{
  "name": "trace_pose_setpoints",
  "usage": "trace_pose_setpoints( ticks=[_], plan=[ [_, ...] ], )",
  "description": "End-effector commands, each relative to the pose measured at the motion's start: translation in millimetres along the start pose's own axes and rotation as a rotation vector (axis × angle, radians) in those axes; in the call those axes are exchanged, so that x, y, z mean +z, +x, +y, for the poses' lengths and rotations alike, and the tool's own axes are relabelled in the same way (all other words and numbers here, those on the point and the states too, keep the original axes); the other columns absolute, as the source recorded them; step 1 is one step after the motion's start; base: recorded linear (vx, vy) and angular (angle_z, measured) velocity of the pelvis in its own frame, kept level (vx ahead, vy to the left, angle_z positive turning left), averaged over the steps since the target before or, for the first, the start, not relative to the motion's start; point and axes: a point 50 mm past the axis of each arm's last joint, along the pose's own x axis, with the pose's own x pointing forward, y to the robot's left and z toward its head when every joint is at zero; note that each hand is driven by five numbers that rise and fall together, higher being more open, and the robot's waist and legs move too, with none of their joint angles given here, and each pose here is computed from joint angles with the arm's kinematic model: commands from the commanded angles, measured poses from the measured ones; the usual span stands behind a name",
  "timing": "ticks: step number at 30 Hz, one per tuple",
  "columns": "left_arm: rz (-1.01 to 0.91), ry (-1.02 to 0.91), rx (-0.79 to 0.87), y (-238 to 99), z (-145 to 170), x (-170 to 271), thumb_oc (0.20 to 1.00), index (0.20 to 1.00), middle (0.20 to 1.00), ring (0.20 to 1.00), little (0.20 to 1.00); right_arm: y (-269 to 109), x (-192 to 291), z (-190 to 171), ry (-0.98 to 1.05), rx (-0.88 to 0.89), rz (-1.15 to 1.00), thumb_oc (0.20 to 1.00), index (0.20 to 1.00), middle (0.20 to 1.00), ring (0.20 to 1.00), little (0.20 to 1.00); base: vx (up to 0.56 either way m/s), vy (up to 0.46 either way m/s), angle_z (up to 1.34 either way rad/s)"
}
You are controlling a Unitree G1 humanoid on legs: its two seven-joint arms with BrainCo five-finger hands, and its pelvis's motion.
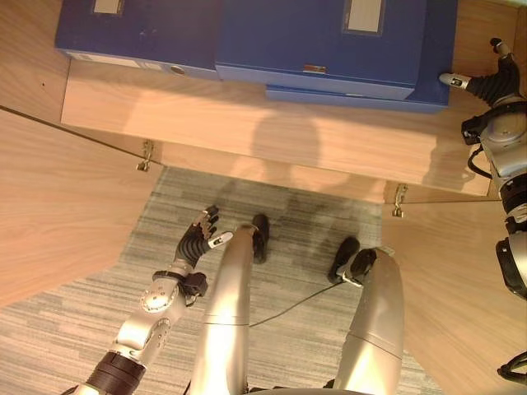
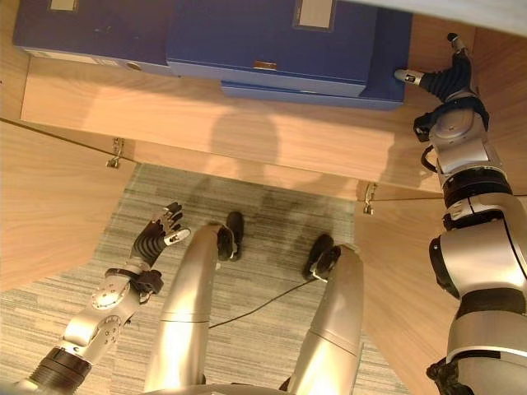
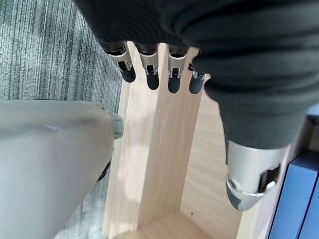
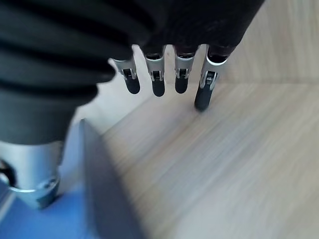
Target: Put the empty folder in the office cabinet
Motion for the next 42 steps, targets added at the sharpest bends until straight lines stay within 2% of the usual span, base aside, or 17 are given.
trace_pose_setpoints(
  ticks=[1, 4, 6, 9, 11, 13, 15, 18, 19, 20, 24, 27, 29, 31, 35, 39, 42],
  plan=[
    [-0.056, -0.053, -0.078, -4, -16, 8, 1.0, 1.0, 1.0, 1.0, 1.0, -20, -40, 61, 0.039, 0.257, 0.161, 1.0, 1.0, 1.0, 1.0, 1.0, -0.01, -0.012, -0.04],
    [-0.06, -0.065, -0.055, -4, -14, 8, 1.0, 1.0, 1.0, 1.0, 1.0, -13, -28, 56, 0.08, 0.168, 0.142, 1.0, 1.0, 1.0, 1.0, 1.0, 0.0, 0.0, 0.0],
    [-0.065, -0.079, -0.018, -3, -12, 7, 1.0, 1.0, 1.0, 1.0, 1.0, -7, -24, 40, 0.152, 0.028, 0.158, 1.0, 1.0, 1.0, 1.0, 1.0, 0.0, 0.0, 0.0],
    [-0.052, -0.084, 0.03, 1, -9, 4, 1.0, 1.0, 1.0, 1.0, 1.0, -7, -31, 28, 0.415, -0.132, 0.226, 1.0, 1.0, 1.0, 1.0, 1.0, 0.0, 0.0, 0.0],
    [-0.042, -0.079, 0.038, 2, -9, 3, 1.0, 1.0, 1.0, 1.0, 1.0, -9, -36, 28, 0.509, -0.155, 0.254, 1.0, 1.0, 1.0, 1.0, 1.0, 0.0, 0.0, 0.0],
    [-0.028, -0.069, 0.032, 3, -10, 2, 1.0, 1.0, 1.0, 1.0, 1.0, -13, -48, 34, 0.662, -0.14, 0.316, 1.0, 1.0, 1.0, 1.0, 1.0, 0.01, -0.016, 0.0],
    [-0.005, -0.054, -0.007, 4, -15, -1, 1.0, 1.0, 1.0, 1.0, 1.0, -21, -57, 61, 0.777, -0.027, 0.391, 1.0, 1.0, 1.0, 1.0, 1.0, 0.02, -0.034, 0.02],
    [0.011, -0.058, -0.033, 4, -20, -3, 1.0, 1.0, 1.0, 1.0, 1.0, -28, -59, 85, 0.906, 0.014, 0.444, 1.0, 1.0, 1.0, 1.0, 1.0, 0.01, -0.003, -0.01],
    [0.01, -0.069, -0.051, 5, -25, -3, 1.0, 1.0, 1.0, 1.0, 1.0, -31, -52, 101, 1.056, 0.014, 0.466, 1.0, 1.0, 1.0, 1.0, 1.0, 0.01, -0.002, -0.04],
    [0.011, -0.068, -0.05, 5, -24, -3, 1.0, 1.0, 1.0, 1.0, 1.0, -31, -52, 102, 1.06, 0.012, 0.467, 1.0, 1.0, 1.0, 1.0, 1.0, 0.01, 0.002, -0.05],
    [0.001, -0.086, -0.053, 10, -30, 1, 1.0, 1.0, 1.0, 1.0, 1.0, -35, -25, 133, 1.327, 0.023, 0.483, 1.0, 1.0, 1.0, 1.0, 1.0, 0.0, 0.002, -0.02],
    [0.009, -0.091, -0.036, 10, -31, -2, 1.0, 1.0, 1.0, 1.0, 1.0, -38, -14, 147, 1.419, -0.005, 0.499, 1.0, 1.0, 1.0, 1.0, 1.0, 0.01, 0.004, -0.01],
    [0.014, -0.111, -0.007, 11, -32, -4, 1.0, 1.0, 1.0, 1.0, 1.0, -32, -20, 128, 1.424, -0.166, 0.509, 1.0, 1.0, 1.0, 1.0, 1.0, 0.0, 0.026, 0.14],
    [0.011, -0.104, 0.017, 13, -32, -3, 1.0, 1.0, 1.0, 1.0, 1.0, -32, -34, 114, 1.608, -0.321, 0.545, 1.0, 1.0, 1.0, 1.0, 1.0, 0.01, 0.03, 0.14],
    [0.027, -0.094, 0.009, 12, -32, -5, 1.0, 1.0, 1.0, 1.0, 1.0, -37, -37, 127, 1.569, -0.263, 0.613, 1.0, 1.0, 1.0, 1.0, 1.0, 0.02, 0.0, -0.06],
    [0.036, -0.096, -0.019, 11, -37, -7, 1.0, 1.0, 1.0, 1.0, 1.0, -49, -21, 165, 1.429, -0.061, 0.655, 1.0, 1.0, 1.0, 1.0, 1.0, 0.0, -0.004, -0.09],
    [0.028, -0.101, -0.018, 12, -37, -5, 1.0, 1.0, 1.0, 1.0, 1.0, -48, -18, 166, 1.43, -0.053, 0.648, 1.0, 1.0, 1.0, 1.0, 1.0, 0.0, -0.004, 0.12]
  ],
)
